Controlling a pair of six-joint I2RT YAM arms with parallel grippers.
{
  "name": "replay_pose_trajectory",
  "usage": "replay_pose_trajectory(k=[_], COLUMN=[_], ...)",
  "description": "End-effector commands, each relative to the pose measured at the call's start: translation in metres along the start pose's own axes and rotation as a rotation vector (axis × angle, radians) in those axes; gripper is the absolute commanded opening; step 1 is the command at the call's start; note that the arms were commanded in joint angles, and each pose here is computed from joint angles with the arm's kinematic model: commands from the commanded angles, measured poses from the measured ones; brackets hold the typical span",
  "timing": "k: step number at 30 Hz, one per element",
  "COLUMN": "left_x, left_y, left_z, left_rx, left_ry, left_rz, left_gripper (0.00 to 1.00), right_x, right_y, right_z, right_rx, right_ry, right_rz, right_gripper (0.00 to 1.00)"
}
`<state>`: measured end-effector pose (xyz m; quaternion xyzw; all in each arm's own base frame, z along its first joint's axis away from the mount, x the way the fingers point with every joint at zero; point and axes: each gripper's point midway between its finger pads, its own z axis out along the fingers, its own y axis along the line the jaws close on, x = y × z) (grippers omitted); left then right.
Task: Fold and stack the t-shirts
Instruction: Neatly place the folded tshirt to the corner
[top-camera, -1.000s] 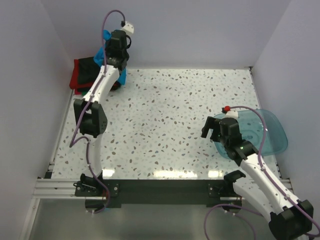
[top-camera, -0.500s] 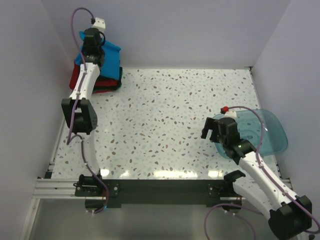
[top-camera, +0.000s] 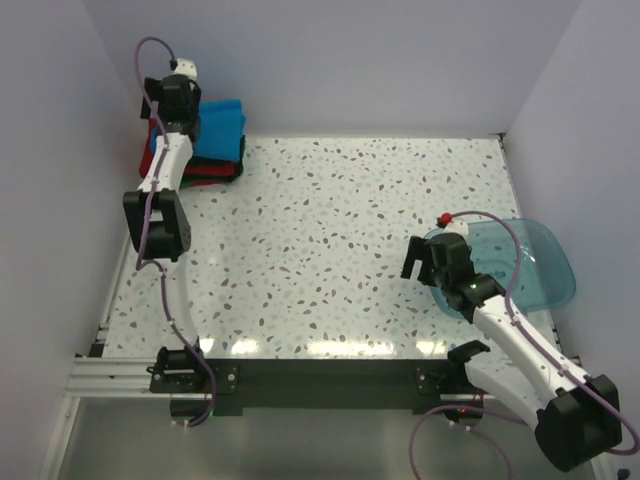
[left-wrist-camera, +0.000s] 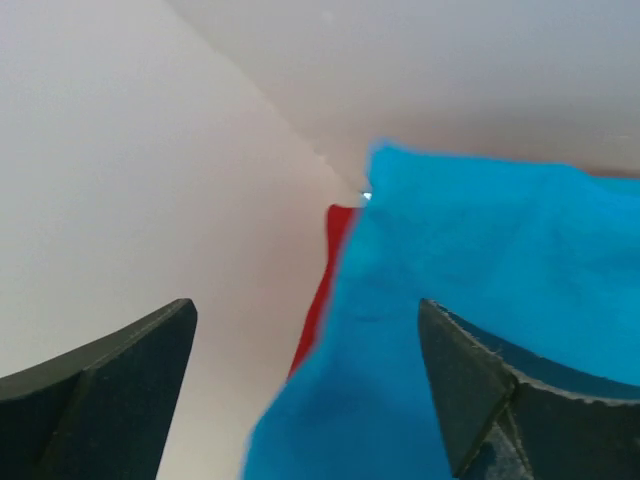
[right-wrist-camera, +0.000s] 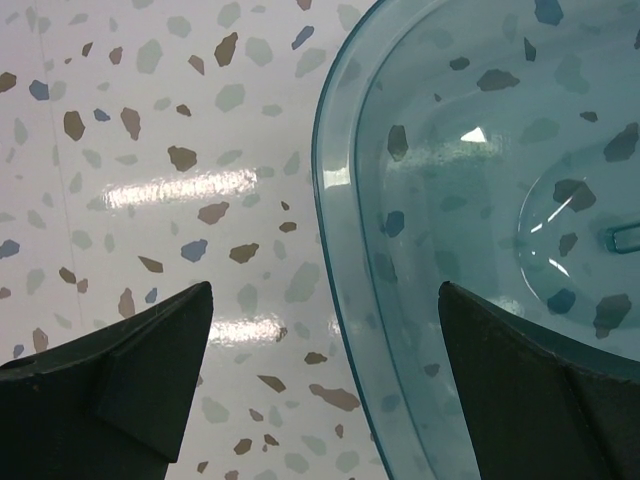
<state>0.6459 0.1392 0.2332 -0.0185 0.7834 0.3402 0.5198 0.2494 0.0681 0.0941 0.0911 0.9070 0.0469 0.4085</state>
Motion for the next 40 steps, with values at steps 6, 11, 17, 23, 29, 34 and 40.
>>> replay_pose_trajectory(k=[6,11,17,23,29,34,40], left_x=[-0.069,-0.097,-0.015,0.102,0.182,0.200,0.186], left_y=[0.084,0.099,0.030,-0.104,-0.140,-0.125,-0.125], left_z=[-0.055,-0.132,-0.235,-0.387,-0.460,-0.451,-0.451], left_rx=[-0.141,0.035,0.269,0.613,0.679,0.549,0.579], left_ry=[-0.094,-0.079,0.205,0.362,0.518,0.533,0.486], left_rz=[-0.398,-0.620,-0.702,-0.690,-0.603,-0.542,-0.569], left_gripper=[1.00,1.00,1.00,1.00,1.00,1.00,1.00], right_x=[-0.024,-0.033,-0.037,-0.027,-0.017,-0.007,-0.008], right_y=[0.010,0.019,0.024,0.027,0.037,0.042,0.042], right_z=[-0.009,-0.023,-0.039,-0.043,-0.044,-0.040,-0.040], right_rx=[-0.050,-0.111,-0.154,-0.184,-0.252,-0.297,-0.289], right_ry=[-0.084,-0.113,-0.122,-0.082,-0.052,-0.046,-0.042], right_rz=[0.010,0.014,0.040,0.021,0.025,0.021,0.028], right_gripper=[0.99,0.99,0.99,0.99,0.99,0.99,0.99])
